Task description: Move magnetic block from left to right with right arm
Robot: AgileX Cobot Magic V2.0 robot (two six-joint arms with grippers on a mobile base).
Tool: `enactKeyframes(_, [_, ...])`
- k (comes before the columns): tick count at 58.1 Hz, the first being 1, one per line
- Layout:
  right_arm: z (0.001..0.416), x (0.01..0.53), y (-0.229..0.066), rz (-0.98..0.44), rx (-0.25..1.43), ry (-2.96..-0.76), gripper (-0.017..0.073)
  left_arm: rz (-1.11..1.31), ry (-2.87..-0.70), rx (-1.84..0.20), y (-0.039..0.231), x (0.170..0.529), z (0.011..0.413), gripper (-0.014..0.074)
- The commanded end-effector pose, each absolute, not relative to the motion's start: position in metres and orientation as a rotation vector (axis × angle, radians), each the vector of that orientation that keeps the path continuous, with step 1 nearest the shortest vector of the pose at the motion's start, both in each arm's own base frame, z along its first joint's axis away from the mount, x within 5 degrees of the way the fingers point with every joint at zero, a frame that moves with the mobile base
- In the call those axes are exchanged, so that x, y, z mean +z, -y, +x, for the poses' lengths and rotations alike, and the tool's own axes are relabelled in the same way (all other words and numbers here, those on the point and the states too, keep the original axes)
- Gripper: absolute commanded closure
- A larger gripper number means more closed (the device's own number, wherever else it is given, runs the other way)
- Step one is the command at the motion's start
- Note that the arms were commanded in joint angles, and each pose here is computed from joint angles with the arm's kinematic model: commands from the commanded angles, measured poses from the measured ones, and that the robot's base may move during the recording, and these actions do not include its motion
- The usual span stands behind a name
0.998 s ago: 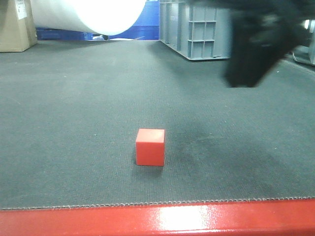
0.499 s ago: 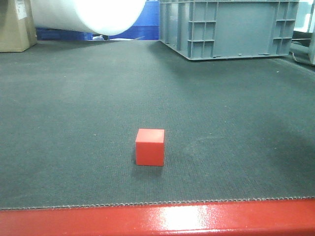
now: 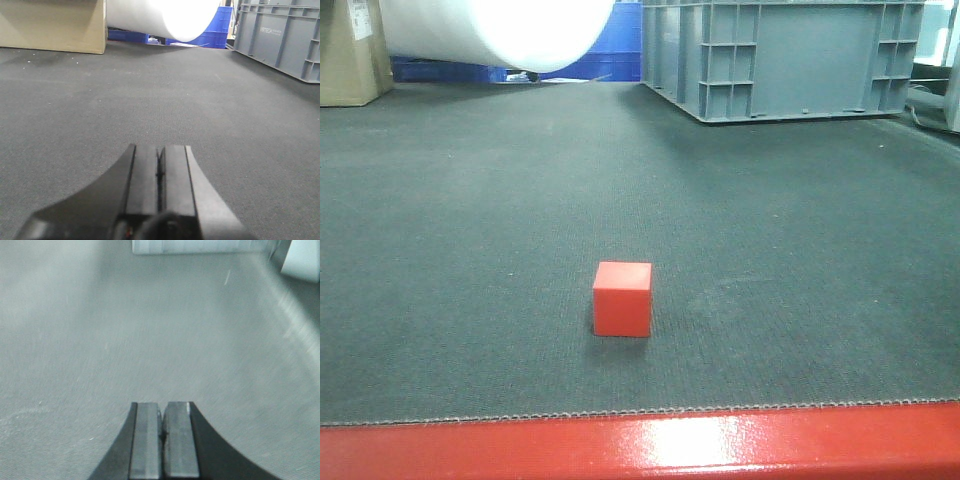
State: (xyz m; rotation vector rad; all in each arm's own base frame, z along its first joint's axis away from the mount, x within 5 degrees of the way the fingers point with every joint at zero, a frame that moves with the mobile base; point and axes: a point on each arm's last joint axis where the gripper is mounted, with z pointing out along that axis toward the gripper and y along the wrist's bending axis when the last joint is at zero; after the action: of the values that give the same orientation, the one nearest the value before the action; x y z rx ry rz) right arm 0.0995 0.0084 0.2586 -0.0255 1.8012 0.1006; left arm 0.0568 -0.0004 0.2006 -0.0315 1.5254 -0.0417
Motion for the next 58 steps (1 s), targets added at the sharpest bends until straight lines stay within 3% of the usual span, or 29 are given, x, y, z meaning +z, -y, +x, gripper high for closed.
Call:
enactKeyframes(1, [0.089, 0.275, -0.006, -0.038, 0.075, -1.622, 0.0500, -0.038, -1.444, -0.050, 0.000, 0.206, 0.056, 0.0720])
enactKeyframes(12, [0.070, 0.272, -0.005, -0.036, 0.078, -1.527, 0.0500, -0.038, -1.444, -0.050, 0.000, 0.206, 0.056, 0.0720])
enactKeyframes(58, [0.063, 0.249, -0.004, -0.030, 0.078, -1.420, 0.0500, -0.038, -1.444, -0.050, 0.000, 0.206, 0.056, 0.0720])
